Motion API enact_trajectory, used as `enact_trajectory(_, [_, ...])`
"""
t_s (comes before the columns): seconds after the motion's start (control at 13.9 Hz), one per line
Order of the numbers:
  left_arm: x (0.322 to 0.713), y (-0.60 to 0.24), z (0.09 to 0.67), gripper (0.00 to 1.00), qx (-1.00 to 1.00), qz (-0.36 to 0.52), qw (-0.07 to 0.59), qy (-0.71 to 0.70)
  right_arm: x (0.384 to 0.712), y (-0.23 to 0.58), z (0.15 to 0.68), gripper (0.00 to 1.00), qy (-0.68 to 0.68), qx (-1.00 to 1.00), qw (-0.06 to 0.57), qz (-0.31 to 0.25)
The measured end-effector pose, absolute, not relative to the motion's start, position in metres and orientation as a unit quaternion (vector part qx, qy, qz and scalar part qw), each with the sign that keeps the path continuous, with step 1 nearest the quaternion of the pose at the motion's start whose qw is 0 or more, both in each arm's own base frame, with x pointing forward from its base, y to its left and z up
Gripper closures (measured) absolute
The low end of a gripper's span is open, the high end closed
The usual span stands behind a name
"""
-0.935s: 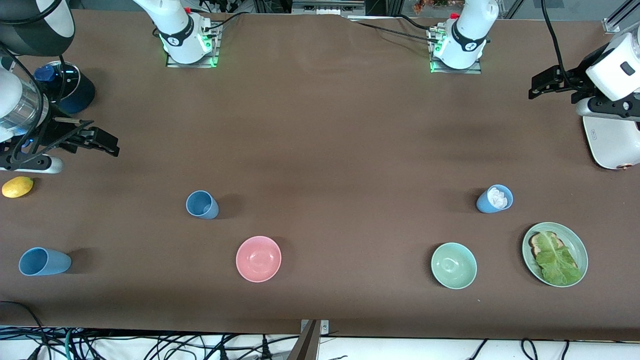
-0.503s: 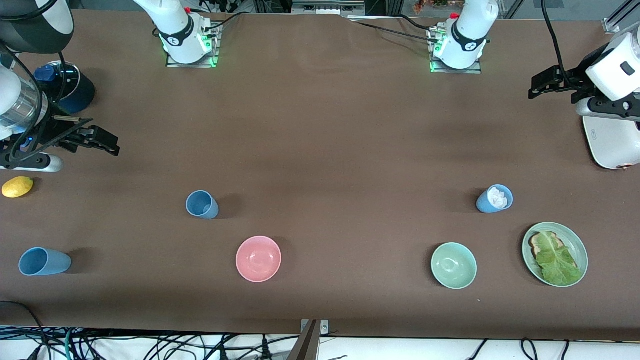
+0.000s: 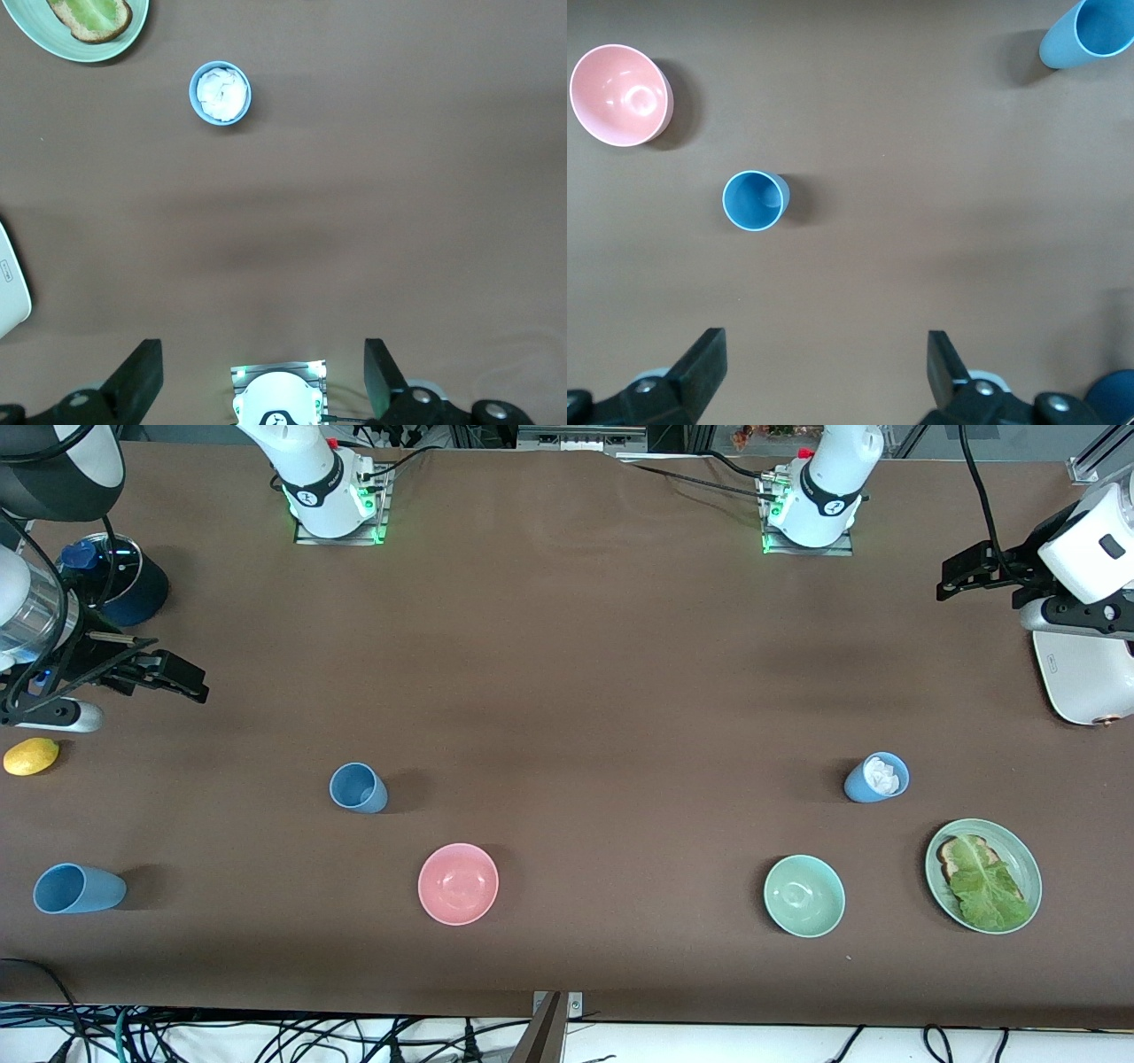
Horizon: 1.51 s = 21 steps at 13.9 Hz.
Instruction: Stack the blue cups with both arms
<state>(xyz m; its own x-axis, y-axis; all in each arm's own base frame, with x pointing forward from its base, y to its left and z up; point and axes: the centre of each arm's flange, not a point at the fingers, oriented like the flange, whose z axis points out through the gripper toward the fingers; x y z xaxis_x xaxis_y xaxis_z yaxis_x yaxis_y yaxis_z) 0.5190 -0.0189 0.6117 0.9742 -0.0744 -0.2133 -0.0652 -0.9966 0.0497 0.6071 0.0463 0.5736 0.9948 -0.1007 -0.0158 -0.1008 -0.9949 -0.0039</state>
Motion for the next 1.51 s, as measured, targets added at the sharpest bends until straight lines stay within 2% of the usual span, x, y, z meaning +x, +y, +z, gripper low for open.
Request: enact_trajectory(1.51, [0.5191,-0.0189,0.6118,0.0,0.993,-0.108,0.021,-0.035,0.6077,0.0533,0.5747,0.0,0.034,-0.999,0.003,0.002])
